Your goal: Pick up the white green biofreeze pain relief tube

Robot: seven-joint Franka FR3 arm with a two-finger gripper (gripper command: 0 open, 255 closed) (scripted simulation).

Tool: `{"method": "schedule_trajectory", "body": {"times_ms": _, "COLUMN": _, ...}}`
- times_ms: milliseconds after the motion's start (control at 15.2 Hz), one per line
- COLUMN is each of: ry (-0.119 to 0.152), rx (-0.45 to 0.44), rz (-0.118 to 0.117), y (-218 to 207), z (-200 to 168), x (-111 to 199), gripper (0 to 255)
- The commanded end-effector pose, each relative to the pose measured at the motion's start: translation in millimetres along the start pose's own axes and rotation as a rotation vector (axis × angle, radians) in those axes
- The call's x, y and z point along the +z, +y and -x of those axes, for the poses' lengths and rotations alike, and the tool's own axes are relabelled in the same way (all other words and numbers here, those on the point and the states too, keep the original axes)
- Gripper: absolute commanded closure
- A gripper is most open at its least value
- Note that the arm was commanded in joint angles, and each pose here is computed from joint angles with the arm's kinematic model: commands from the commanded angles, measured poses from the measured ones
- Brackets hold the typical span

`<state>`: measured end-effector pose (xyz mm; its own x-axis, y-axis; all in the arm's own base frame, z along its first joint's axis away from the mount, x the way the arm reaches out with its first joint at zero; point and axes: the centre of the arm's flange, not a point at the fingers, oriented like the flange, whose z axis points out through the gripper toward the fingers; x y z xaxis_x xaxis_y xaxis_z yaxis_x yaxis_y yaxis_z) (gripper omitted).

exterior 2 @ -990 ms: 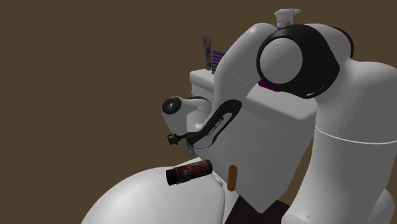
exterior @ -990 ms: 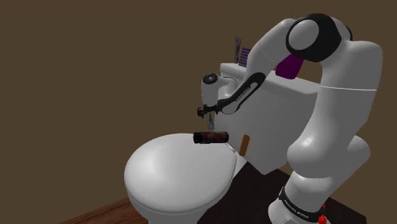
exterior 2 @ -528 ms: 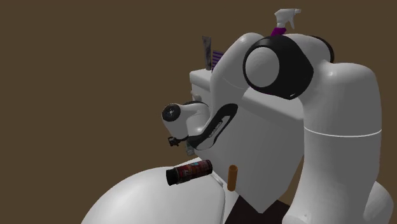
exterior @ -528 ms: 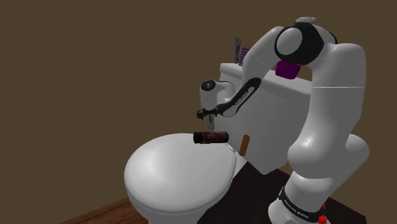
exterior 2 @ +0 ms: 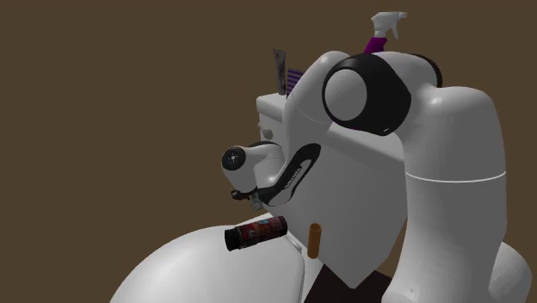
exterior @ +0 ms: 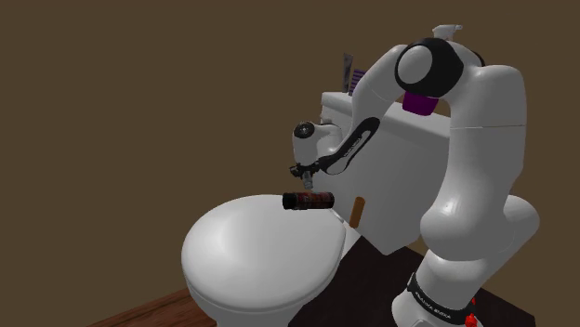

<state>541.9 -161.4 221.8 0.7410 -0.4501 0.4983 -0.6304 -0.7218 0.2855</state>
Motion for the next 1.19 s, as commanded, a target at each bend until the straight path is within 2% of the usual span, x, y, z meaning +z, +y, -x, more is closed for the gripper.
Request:
{"method": "schedule_trajectory", "body": {"times_ms": 0, "ry": -0.002, "rx": 0.001, "rz": 0.003, "y": 1.3, "z": 0.4, "x": 1.6, "gripper": 255}}
{"method": "schedule_trajectory", "body": {"times_ms": 330, "ry": -0.002, "rx": 0.001, "rz": 0.003, "y": 1.5, "z": 2.4, "x": 0.1, "gripper": 255}}
{"method": "schedule_trajectory", "body": {"times_ms": 1122, "ry": -0.002, "rx": 0.001, "rz": 0.003, "y": 19.6, "z": -29.1, "x": -51.8, "gripper": 255}}
